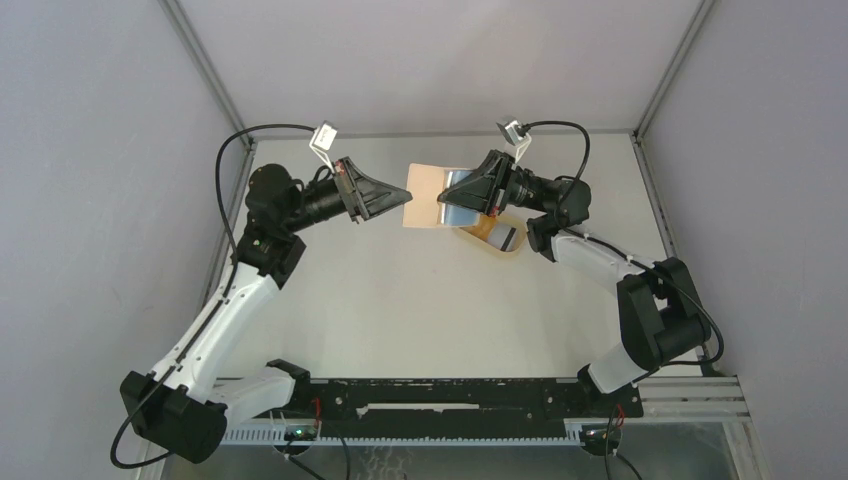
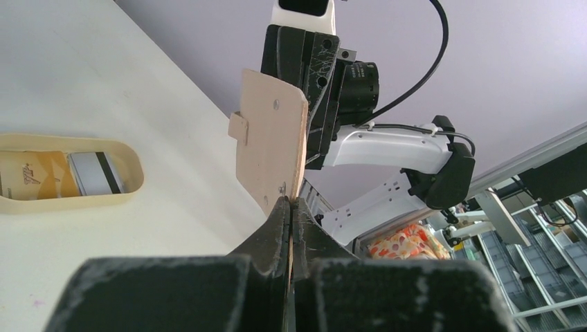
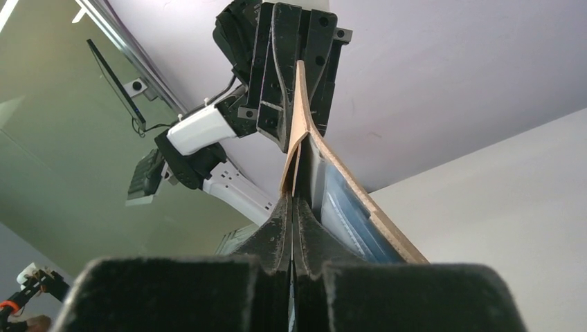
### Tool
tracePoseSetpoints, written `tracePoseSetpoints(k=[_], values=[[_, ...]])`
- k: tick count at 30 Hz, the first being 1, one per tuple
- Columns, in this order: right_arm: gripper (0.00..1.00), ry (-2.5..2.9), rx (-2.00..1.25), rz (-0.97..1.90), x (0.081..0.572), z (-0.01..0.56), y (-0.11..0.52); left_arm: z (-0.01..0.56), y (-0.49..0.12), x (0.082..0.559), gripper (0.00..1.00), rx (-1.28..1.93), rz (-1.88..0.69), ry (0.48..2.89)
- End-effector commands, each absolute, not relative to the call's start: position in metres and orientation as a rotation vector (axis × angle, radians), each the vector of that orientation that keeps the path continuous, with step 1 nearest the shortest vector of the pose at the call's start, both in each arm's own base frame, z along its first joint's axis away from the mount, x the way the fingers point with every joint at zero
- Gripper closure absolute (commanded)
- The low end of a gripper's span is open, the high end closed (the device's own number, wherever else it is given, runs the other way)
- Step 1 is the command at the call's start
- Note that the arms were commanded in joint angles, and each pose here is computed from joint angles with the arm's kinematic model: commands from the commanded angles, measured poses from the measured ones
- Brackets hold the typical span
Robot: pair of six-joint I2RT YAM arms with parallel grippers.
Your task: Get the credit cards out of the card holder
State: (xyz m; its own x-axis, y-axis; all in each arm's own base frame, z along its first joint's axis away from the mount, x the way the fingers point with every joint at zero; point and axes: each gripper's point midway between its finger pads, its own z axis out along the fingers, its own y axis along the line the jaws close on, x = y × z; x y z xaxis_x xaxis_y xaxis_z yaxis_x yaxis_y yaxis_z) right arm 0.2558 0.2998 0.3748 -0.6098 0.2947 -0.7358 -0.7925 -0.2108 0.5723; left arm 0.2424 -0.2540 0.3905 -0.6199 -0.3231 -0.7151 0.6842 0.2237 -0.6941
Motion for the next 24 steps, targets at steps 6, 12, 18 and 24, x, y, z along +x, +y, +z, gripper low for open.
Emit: tracePoseSetpoints(k=[6, 12, 18, 24], values=[[1.00, 1.223, -0.681, 1.863, 0.249, 0.401, 0.289, 0.388, -0.233, 0.248, 1.00, 0.321, -1.436, 1.663], [1.00, 1.290, -0.636, 1.851, 0.257, 0.385, 0.284, 0.396, -0.219, 0.251, 1.00, 0.305, -1.393, 1.643], [1.00, 1.434, -0.526, 1.836, 0.272, 0.351, 0.275, 0.385, -0.216, 0.253, 1.00, 0.295, -1.377, 1.661], [1.00, 1.616, -0.322, 1.686, 0.301, 0.307, 0.246, 0.348, -0.218, 0.257, 1.00, 0.265, -1.388, 1.734]])
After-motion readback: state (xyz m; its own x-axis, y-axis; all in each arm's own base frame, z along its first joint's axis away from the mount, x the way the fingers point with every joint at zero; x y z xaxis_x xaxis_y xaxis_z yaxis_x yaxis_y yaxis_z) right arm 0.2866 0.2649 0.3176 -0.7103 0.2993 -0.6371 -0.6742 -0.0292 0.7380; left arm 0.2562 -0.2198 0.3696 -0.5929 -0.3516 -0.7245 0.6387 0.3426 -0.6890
